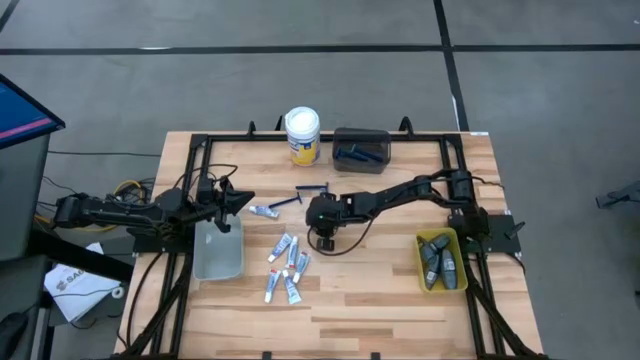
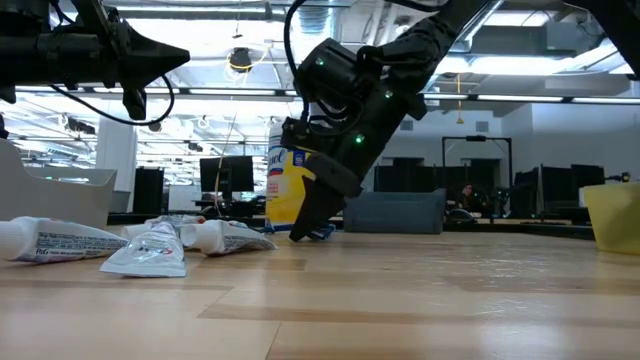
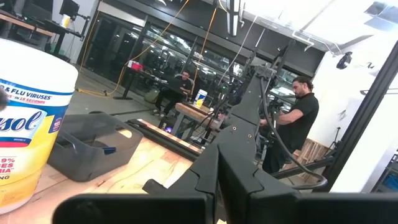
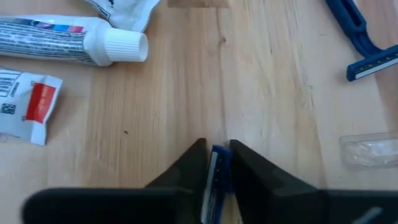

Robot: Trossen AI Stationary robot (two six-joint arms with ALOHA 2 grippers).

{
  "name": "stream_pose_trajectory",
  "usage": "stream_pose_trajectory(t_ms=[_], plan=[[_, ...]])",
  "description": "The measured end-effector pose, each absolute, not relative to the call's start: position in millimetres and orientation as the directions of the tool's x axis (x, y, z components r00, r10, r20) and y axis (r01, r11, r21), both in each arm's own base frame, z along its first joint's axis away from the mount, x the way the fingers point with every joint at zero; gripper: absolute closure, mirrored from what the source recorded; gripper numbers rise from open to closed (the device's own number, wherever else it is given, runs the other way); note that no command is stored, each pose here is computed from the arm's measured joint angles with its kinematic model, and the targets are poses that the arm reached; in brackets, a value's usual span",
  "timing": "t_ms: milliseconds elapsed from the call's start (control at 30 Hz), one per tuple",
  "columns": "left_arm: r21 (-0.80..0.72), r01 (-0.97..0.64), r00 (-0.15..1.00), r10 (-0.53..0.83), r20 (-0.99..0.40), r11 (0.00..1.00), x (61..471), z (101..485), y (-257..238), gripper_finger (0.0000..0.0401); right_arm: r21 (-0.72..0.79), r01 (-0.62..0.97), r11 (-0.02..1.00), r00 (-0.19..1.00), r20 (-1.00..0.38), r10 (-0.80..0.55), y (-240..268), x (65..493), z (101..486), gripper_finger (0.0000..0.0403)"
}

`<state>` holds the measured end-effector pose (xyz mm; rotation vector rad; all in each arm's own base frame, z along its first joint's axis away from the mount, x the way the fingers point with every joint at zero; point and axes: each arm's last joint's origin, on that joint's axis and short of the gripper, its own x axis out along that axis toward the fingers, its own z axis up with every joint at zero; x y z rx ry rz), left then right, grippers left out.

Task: Pick & Place Travel size toiletries
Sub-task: Put the blue razor into the black bin

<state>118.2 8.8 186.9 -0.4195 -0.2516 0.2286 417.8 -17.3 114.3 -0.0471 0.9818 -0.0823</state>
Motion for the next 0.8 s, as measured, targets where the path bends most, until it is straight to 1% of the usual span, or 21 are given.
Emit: stream_pose_trajectory(t_ms=[100,167,300,367,500,633,733,800], plan=[[-0.427,-0.167,0.944,0.269,0.193,0.889,118.2,186.9,8.9,0.0401,-0.080,0.041,0.996,0.553,-0.828,-0.089,-14.2,417.5,115.1,0.0372],[-0.427,-0.166,0.944,0.269,0.193,0.889,118.2,187.0,8.8,0.0401,-0.087,0.033,0.996,0.555,-0.827,-0.091,-12.5,417.4,116.4,0.0385],[-0.427,-0.166,0.944,0.269,0.193,0.889,118.2,187.0,8.8,0.0401,-0.105,0.005,0.994,0.552,-0.829,-0.090,-7.1,414.1,122.9,0.0386],[-0.427,-0.166,0.944,0.269,0.193,0.889,118.2,187.0,8.9,0.0401,-0.105,0.001,0.995,0.571,-0.817,-0.087,-4.4,413.5,131.5,0.0378],[-0.427,-0.166,0.944,0.269,0.193,0.889,118.2,187.0,8.8,0.0401,-0.115,-0.019,0.993,0.629,-0.774,-0.078,0.6,410.5,160.5,0.0368],[-0.427,-0.166,0.944,0.269,0.193,0.889,118.2,187.0,8.9,0.0401,-0.164,-0.060,0.985,0.686,-0.724,-0.079,-0.1,401.1,197.9,0.0383],[-0.427,-0.166,0.944,0.269,0.193,0.889,118.2,186.9,8.9,0.0401,-0.219,-0.014,0.976,0.725,-0.674,-0.141,-12.2,391.7,226.9,0.0386],[-0.427,-0.166,0.943,0.269,0.193,0.889,118.2,187.0,8.9,0.0401,-0.254,0.050,0.966,0.733,-0.647,-0.208,-25.0,384.7,241.9,0.0377]])
